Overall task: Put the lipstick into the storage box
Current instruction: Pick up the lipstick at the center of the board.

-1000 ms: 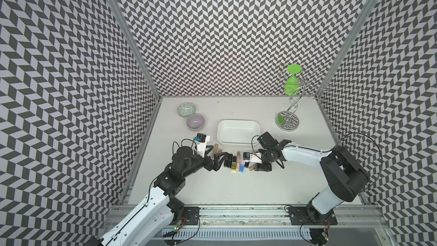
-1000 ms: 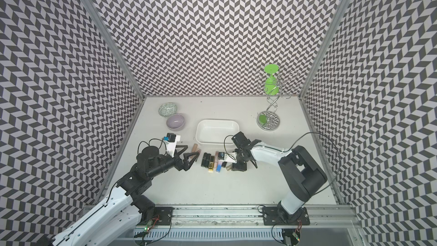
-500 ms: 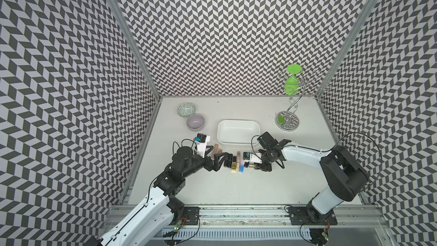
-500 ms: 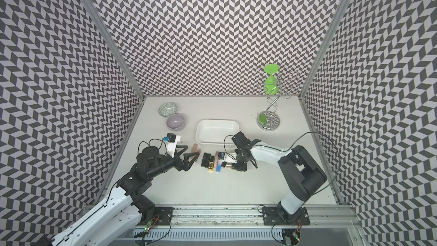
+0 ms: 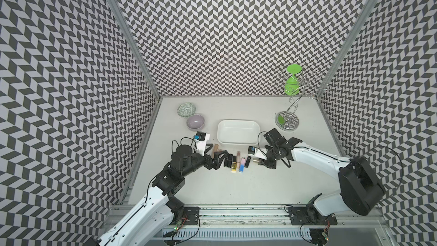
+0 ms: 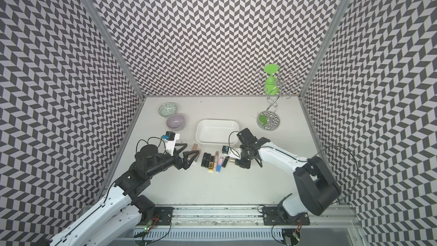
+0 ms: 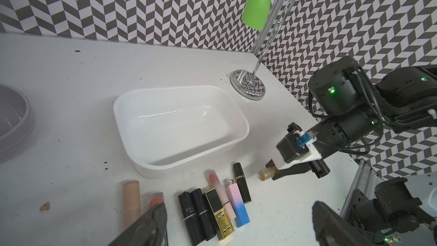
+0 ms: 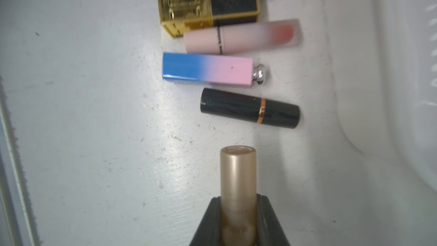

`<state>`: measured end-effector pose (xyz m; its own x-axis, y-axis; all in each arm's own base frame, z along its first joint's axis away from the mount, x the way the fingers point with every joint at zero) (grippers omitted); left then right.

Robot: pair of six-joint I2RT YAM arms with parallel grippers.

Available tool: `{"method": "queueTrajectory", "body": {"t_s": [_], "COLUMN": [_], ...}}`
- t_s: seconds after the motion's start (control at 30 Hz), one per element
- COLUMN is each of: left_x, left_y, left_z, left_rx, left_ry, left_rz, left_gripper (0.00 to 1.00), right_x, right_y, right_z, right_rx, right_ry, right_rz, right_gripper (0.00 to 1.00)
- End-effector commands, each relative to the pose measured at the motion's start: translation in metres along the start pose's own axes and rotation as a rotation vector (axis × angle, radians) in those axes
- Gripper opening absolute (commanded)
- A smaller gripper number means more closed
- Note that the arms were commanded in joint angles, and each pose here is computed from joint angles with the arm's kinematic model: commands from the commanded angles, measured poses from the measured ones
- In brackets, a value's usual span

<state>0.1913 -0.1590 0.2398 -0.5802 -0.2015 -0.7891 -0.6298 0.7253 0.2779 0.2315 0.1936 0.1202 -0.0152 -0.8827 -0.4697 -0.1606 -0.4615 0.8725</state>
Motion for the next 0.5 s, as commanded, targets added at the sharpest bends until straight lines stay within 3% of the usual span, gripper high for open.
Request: {"method": "queueTrajectory", "body": {"t_s": [0.0, 0.2, 0.47], "left_x": [-0.016, -0.04, -0.082], "left_y": [0.004, 0.005, 0.004], "left_z": [-0.013, -0.033, -0.078], "left_rx": [0.028, 0.109, 0.315], "left_ry": [-0.014, 0.009, 0.003], "left_rz": [-0.027, -0.037, -0.006], "left_gripper": [0.99, 0.99, 0.99], "right_x": [-0.045, -0.093, -0.12], "right_y": [0.041, 0.108, 0.19], "right_z": [-0.016, -0.02, -0.009], "right_rx": [0.096, 0.162, 0.155], "right_ry": [-0.072, -0.184, -0.259], "right_rz": [-0.249, -0.63, -1.022], "right_gripper": [0.17, 0.16, 0.15]}}
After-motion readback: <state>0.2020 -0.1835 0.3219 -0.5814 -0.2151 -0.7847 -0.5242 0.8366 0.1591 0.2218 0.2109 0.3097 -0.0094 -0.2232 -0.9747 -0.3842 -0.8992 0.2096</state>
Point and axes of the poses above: each gripper's point midway between its finger pads, its own y axis back along the fingers, its own z axis along the line the jaws close on, x = y × z, the point moved 5 cm from there along y, back along the fingers, and after that the axes turned 10 degrees about y, right-handed, at the moved point
